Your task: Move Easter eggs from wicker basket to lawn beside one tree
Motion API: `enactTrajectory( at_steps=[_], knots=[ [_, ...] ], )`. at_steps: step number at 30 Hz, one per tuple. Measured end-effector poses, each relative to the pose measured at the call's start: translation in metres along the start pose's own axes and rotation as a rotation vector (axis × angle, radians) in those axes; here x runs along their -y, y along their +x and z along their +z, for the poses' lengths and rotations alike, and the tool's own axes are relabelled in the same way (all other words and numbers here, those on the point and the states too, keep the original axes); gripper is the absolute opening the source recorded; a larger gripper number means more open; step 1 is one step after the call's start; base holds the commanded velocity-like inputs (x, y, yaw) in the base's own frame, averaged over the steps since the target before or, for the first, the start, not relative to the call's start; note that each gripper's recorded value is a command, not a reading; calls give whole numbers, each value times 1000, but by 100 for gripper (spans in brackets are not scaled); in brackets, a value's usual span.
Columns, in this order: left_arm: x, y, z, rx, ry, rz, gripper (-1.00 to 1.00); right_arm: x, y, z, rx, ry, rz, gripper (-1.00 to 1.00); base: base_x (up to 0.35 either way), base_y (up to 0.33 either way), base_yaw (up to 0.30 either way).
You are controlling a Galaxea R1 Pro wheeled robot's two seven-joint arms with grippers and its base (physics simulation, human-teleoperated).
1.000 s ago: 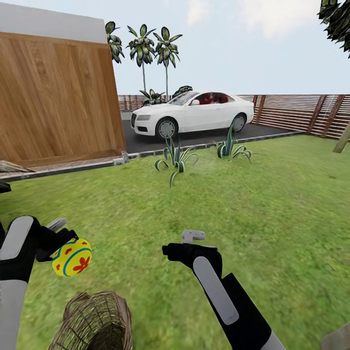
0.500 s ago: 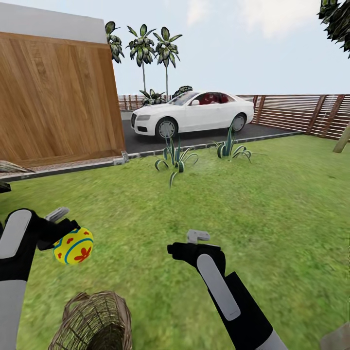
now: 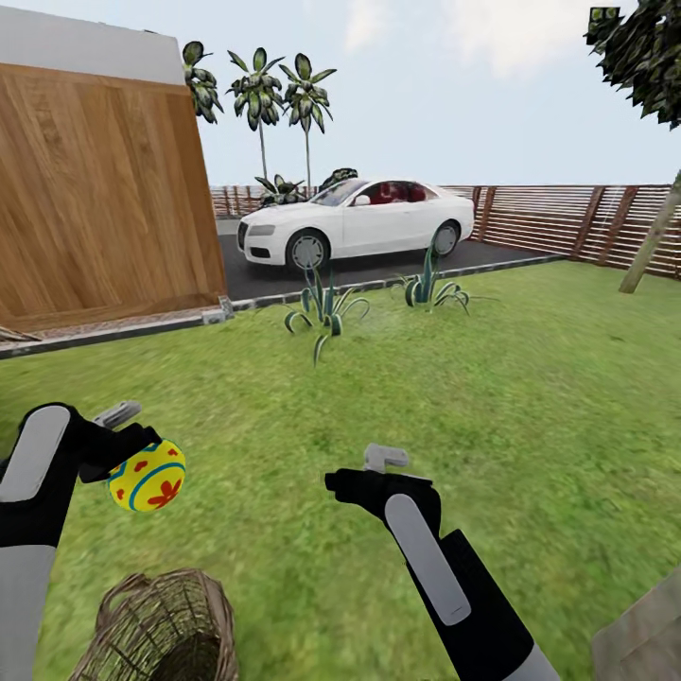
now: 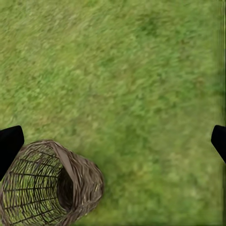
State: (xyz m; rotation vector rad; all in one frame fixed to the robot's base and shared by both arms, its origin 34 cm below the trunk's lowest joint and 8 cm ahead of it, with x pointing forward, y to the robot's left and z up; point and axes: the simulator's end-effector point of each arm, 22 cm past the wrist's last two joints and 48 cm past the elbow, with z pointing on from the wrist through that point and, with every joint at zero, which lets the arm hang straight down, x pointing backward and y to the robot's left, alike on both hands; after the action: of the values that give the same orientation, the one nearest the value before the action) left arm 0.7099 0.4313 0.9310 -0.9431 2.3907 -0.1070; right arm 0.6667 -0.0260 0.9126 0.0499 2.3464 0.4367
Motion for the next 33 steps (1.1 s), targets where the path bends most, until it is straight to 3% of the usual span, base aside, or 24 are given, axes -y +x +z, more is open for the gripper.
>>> enactTrajectory(
  at_steps=[14, 23, 33],
  knots=[
    [1, 1, -1, 1, -2, 6, -100, -2, -1, -1, 4, -4, -5, 100, -111, -27, -97],
    [7, 4, -2, 2, -5, 37, -100, -3, -3, -3, 9, -6, -6, 100, -234, -165, -253],
    [8, 3, -5, 6, -4, 40, -100, -5, -5, -6, 16, -7, -8, 100, -241, -199, -271]
  ],
)
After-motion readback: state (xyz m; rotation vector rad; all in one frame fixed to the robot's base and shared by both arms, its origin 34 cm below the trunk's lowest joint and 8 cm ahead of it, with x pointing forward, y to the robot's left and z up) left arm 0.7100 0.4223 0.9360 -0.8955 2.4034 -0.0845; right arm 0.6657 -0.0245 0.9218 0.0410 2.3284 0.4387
